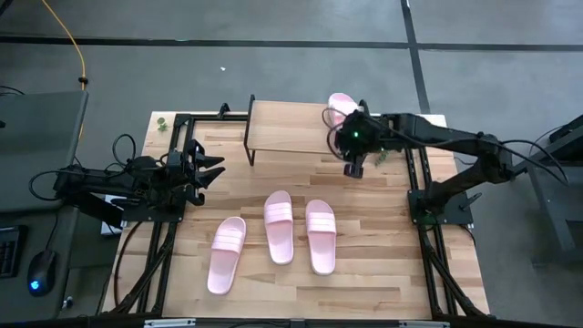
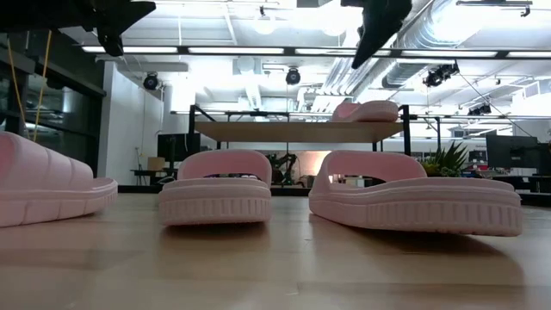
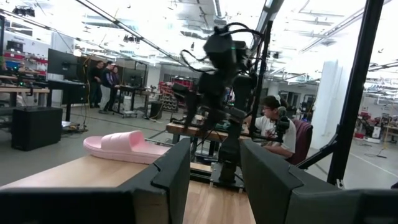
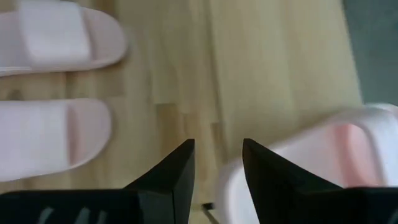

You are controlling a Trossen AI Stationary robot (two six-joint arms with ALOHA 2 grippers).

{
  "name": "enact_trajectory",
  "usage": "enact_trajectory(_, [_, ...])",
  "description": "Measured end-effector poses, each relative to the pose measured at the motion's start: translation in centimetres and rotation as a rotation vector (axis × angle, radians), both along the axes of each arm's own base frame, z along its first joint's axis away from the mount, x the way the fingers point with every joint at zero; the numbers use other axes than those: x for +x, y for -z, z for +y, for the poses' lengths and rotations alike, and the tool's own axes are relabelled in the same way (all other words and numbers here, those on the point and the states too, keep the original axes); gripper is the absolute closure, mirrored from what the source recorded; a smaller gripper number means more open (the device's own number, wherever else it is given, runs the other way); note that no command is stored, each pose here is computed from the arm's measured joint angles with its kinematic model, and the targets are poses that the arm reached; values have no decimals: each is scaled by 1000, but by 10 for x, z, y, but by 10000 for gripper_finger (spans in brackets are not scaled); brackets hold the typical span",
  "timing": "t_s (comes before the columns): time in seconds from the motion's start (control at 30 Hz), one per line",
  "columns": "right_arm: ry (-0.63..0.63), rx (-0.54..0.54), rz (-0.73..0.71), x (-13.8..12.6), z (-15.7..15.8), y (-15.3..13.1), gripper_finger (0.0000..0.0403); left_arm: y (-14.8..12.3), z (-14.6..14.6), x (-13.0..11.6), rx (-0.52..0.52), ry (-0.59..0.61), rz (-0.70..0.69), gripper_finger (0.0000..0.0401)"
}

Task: Pick and place slides into the shelf
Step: Put the pink slide on the shelf

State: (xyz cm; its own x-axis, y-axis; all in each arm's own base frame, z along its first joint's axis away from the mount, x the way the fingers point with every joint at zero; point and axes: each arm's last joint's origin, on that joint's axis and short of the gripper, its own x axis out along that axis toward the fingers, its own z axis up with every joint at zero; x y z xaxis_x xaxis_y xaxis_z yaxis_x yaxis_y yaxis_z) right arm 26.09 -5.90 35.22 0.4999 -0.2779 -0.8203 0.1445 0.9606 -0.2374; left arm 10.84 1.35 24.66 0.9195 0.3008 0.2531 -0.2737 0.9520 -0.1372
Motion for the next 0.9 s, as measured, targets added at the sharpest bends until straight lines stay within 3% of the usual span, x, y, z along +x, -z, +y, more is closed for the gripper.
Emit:
enact_trajectory(0.4, [-71, 63, -77, 10, 46, -3, 279, -2, 0, -1, 1, 0, -21, 273])
enact_trajectory(0.6, [-175, 122, -144, 16, 60, -6, 279, -2, 0, -1, -10, 8, -27, 273])
enact_trajectory(0.9, [-231, 186, -170, 33, 86, 3, 279, 0, -3, 1, -84, 135, -21, 273])
